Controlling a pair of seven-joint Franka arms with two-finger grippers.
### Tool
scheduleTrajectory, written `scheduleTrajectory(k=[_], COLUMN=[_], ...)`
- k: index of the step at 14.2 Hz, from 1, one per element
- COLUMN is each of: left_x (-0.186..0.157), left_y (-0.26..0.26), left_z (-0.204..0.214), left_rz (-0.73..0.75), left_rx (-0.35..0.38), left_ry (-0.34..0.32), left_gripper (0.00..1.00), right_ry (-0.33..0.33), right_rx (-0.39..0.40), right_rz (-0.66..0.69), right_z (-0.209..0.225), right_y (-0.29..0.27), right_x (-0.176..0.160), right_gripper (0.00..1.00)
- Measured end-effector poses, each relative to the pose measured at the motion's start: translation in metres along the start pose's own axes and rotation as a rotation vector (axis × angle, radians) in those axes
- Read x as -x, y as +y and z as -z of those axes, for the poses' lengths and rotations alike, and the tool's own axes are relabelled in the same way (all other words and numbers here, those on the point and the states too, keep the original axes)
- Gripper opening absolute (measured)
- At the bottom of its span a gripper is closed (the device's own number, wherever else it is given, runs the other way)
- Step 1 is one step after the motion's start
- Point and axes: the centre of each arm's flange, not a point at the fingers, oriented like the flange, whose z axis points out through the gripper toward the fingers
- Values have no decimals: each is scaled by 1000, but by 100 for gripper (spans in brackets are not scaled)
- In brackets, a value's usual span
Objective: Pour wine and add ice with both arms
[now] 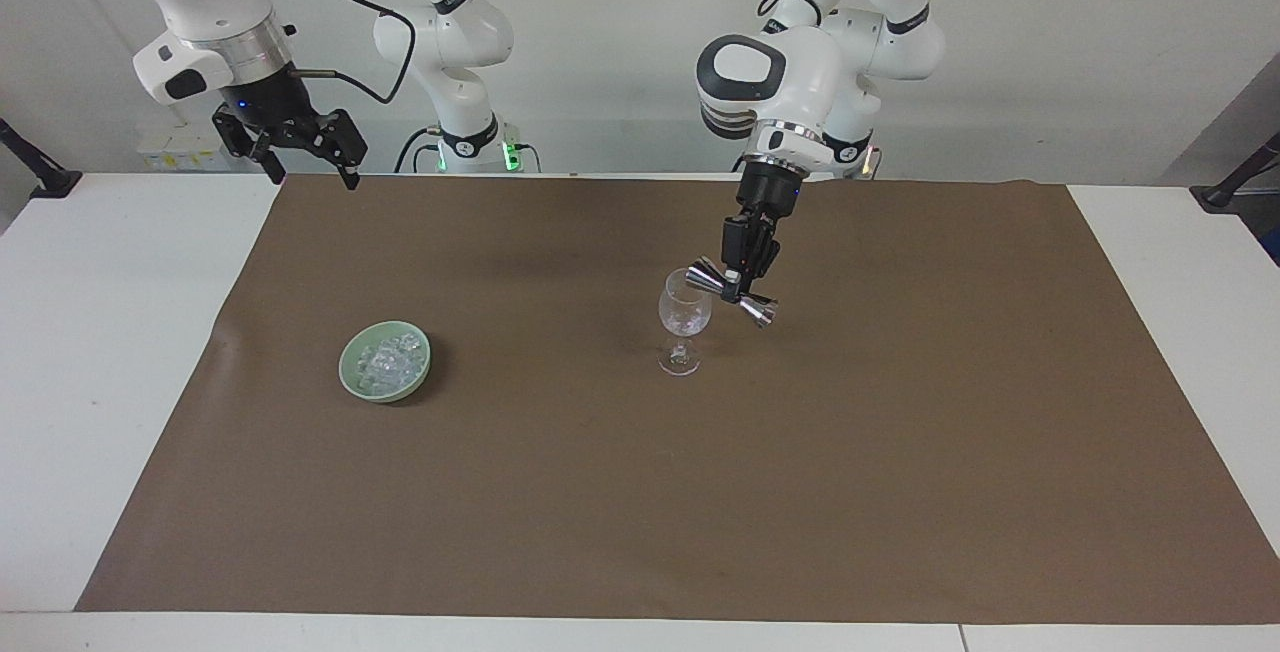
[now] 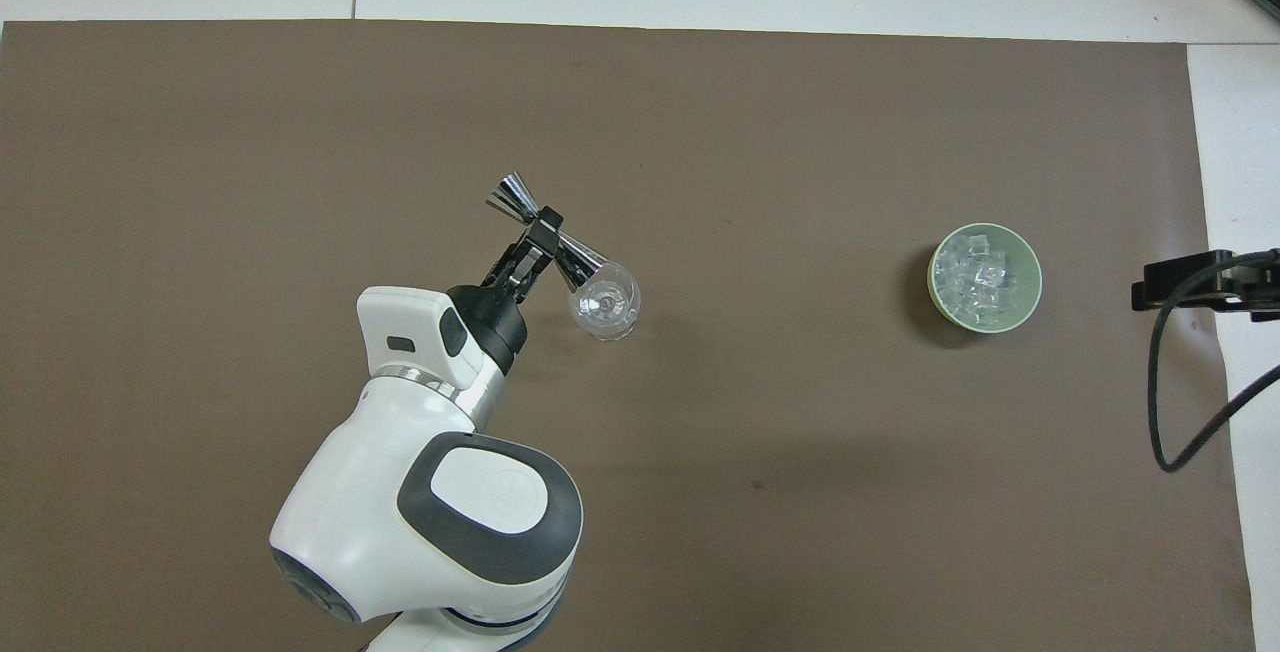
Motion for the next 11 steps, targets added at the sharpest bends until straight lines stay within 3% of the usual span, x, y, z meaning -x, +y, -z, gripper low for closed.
scheduleTrajectory(k=[11], left_x=[3], left_y=[1], left_z=[2], left_rz=[6], left_rx=[-2], left_ry=[0], left_gripper=[22], right_ry=[0], right_rx=[0], right_rz=[0], right_z=[0], right_y=[0], right_x=[0], right_gripper=[100])
